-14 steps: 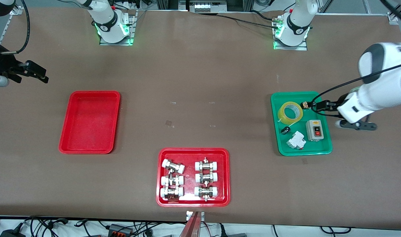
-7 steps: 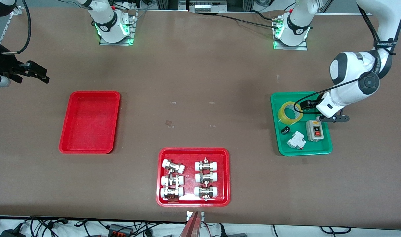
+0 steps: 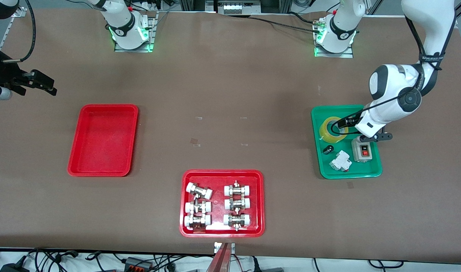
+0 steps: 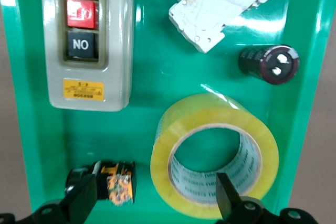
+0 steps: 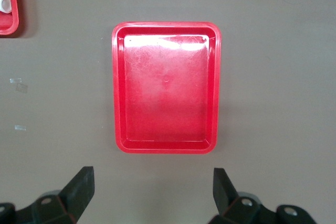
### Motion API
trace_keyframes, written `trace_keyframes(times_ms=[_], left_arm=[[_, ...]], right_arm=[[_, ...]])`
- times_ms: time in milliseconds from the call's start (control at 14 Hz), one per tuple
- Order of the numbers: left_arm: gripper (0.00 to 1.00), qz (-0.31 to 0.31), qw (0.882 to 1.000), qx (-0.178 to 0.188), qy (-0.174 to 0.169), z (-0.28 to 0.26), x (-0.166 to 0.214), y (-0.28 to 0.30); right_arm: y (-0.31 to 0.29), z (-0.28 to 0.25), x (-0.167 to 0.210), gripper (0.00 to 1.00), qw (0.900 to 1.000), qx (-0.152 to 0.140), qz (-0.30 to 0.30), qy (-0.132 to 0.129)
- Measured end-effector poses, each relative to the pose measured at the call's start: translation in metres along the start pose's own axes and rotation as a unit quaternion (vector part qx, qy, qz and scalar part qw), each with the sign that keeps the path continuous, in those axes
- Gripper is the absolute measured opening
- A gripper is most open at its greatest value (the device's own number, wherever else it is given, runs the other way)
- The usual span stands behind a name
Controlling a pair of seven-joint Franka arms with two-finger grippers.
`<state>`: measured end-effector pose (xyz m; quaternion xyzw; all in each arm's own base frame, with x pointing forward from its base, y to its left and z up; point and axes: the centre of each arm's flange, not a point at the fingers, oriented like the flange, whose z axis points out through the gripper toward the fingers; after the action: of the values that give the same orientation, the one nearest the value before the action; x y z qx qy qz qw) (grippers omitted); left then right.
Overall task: Left arm passes tape to right arm into tray
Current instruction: 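Lower the left gripper and grasp the yellow tape roll's rim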
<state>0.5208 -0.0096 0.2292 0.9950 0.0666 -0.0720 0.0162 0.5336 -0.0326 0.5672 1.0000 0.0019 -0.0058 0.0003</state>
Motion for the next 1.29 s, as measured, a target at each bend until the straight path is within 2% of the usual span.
trace_keyframes(times_ms=[857,1000,1071,1286], left_arm=[[1.00,-0.039,0.999,0.001,-0.016,0.024,-0.004,0.020],[0.96,-0.043,0.999,0.000,-0.016,0.026,-0.003,0.016],[0.92,-0.046,0.999,0.000,-0.016,0.028,-0.002,0.014],[0.60,-0.049,0.999,0.000,-0.017,0.031,-0.001,0.009]], right_arm=[[0.000,0.002,0.000,1.00,1.000,0.000,0.000,-0.004],[0.000,0.003,0.000,1.00,1.000,0.000,0.000,-0.005],[0.000,0.003,0.000,1.00,1.000,0.000,0.000,-0.005],[0.000,0.005,0.000,1.00,1.000,0.000,0.000,-0.010]])
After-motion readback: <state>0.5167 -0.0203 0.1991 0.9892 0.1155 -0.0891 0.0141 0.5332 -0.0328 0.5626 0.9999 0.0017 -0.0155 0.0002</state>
